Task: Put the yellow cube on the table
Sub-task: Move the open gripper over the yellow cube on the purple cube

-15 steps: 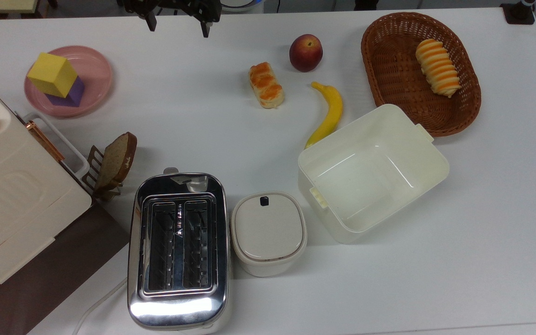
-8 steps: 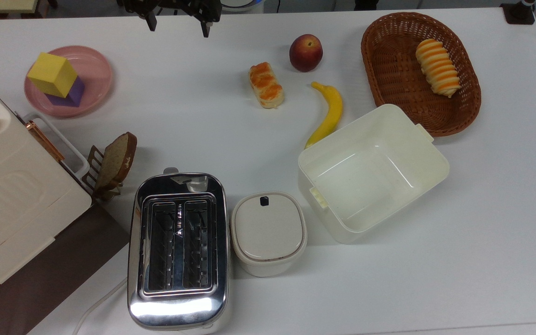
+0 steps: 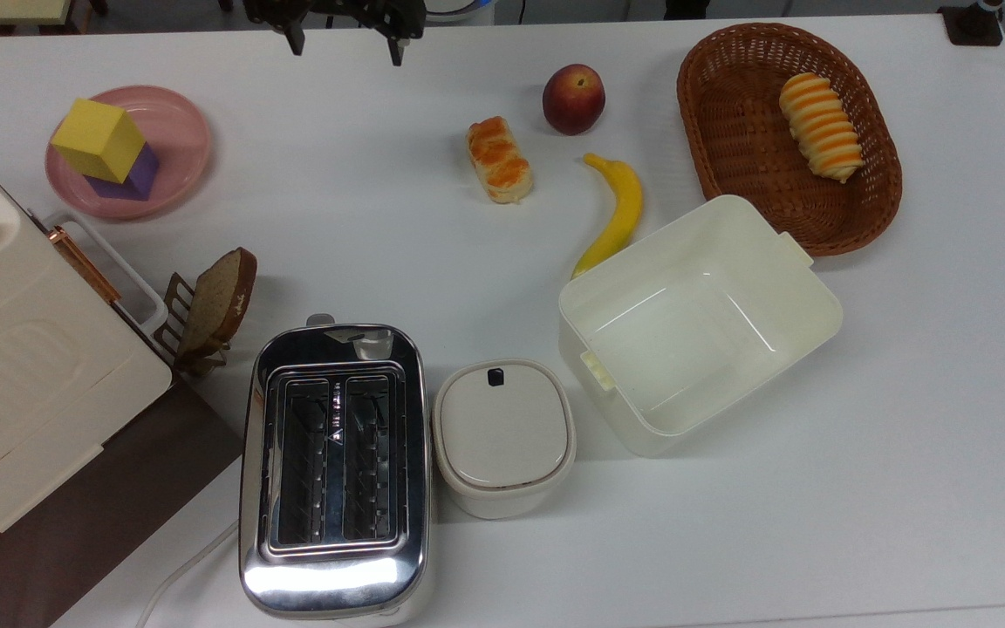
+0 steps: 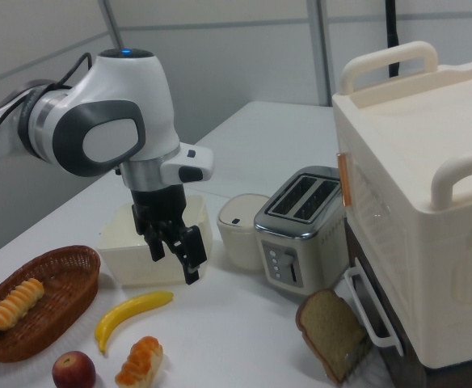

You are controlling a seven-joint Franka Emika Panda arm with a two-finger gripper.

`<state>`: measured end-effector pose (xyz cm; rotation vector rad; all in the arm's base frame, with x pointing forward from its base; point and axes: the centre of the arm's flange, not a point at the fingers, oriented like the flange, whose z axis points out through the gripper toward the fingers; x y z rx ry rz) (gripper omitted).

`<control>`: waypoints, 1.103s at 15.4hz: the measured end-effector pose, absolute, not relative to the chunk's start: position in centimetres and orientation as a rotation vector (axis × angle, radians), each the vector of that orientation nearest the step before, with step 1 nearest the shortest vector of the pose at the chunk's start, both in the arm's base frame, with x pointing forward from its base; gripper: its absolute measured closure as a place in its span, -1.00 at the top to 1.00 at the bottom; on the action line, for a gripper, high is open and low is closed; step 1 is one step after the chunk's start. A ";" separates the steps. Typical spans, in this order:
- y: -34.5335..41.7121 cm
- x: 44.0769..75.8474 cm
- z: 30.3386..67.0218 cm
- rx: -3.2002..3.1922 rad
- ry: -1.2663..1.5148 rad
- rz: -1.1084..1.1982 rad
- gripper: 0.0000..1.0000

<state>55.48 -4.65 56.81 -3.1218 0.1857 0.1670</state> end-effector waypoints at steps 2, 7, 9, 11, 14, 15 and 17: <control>-3.4 55.6 56.0 -3.125 0.151 0.195 1.00; -0.8 55.3 52.6 -3.149 0.044 0.310 1.00; 1.5 54.7 50.0 -3.173 -0.043 0.398 1.00; 3.6 54.2 47.7 -3.182 -0.117 0.447 1.00; 5.1 53.8 45.7 -3.191 -0.170 0.469 1.00; 5.0 53.8 45.6 -3.196 -0.165 0.469 1.00; 3.4 54.2 46.6 -3.216 -0.092 0.420 1.00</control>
